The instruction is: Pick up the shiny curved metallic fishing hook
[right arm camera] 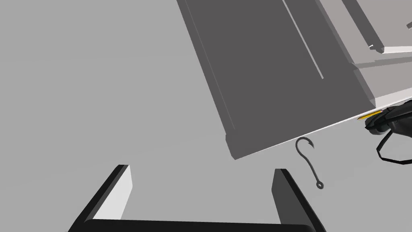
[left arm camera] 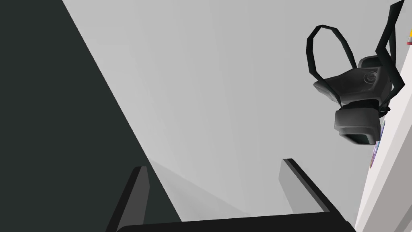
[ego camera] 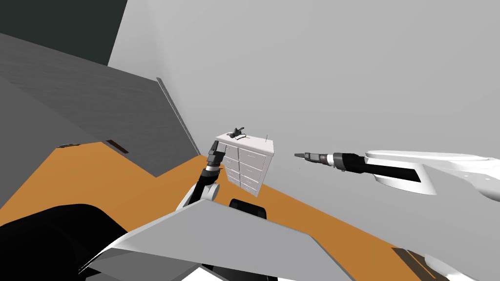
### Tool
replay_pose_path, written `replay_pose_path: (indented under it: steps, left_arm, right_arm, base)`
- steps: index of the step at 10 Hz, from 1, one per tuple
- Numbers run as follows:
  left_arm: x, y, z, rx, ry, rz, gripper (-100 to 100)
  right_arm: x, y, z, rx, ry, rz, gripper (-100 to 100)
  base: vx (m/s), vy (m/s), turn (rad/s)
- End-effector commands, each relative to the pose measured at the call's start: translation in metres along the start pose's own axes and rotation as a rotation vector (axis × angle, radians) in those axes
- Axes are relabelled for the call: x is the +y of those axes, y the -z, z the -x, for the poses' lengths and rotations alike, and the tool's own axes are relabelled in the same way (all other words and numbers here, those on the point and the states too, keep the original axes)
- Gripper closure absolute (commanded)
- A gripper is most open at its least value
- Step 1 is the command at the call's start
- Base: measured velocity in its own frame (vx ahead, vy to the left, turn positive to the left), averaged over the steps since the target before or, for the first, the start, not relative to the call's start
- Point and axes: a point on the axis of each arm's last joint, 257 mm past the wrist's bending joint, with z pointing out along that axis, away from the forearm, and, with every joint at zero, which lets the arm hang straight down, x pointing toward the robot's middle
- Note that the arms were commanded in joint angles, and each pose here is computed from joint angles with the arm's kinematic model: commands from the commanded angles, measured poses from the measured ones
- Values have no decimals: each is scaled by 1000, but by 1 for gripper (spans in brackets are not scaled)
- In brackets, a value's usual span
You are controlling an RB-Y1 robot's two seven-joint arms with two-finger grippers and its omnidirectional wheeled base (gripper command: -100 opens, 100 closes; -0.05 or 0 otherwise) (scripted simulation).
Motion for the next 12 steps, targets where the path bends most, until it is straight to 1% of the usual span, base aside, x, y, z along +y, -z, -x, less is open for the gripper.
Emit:
replay_pose_path:
  steps: [1,2,3,5,6,8,9,11,12]
  left_arm:
    - [0,0,0,0,0,0,0]
    - [0,0,0,0,0,0,0]
    - [0,0,0,0,0,0,0]
    - [0,0,0,0,0,0,0]
    - [0,0,0,0,0,0,0]
    - [0,0,0,0,0,0,0]
    - [0,0,0,0,0,0,0]
    - [0,0,0,0,0,0,0]
    - [0,0,0,0,0,0,0]
  right_arm:
    - [4,-4,8,22,31,-12,-100]
    - [8,-7,9,36,48,-12,-100]
    - [4,-8,22,34,60,-33,-100]
    - [13,-15,23,65,98,-33,-100]
    - [12,-18,36,64,113,-53,-100]
    - [21,-25,37,90,146,-52,-100]
    - [21,-28,50,89,165,-70,-100]
    - [29,-34,50,112,194,-69,-100]
    - [31,-38,63,109,212,-86,-100]
  base:
    - [11,29,-42]
    - [8,16,3]
    - [10,32,-47]
    - [8,26,-17]
    - [12,23,-34]
    - [9,22,-17]
    - [6,27,-36]
    - [8,24,-8]
    - [15,28,-30]
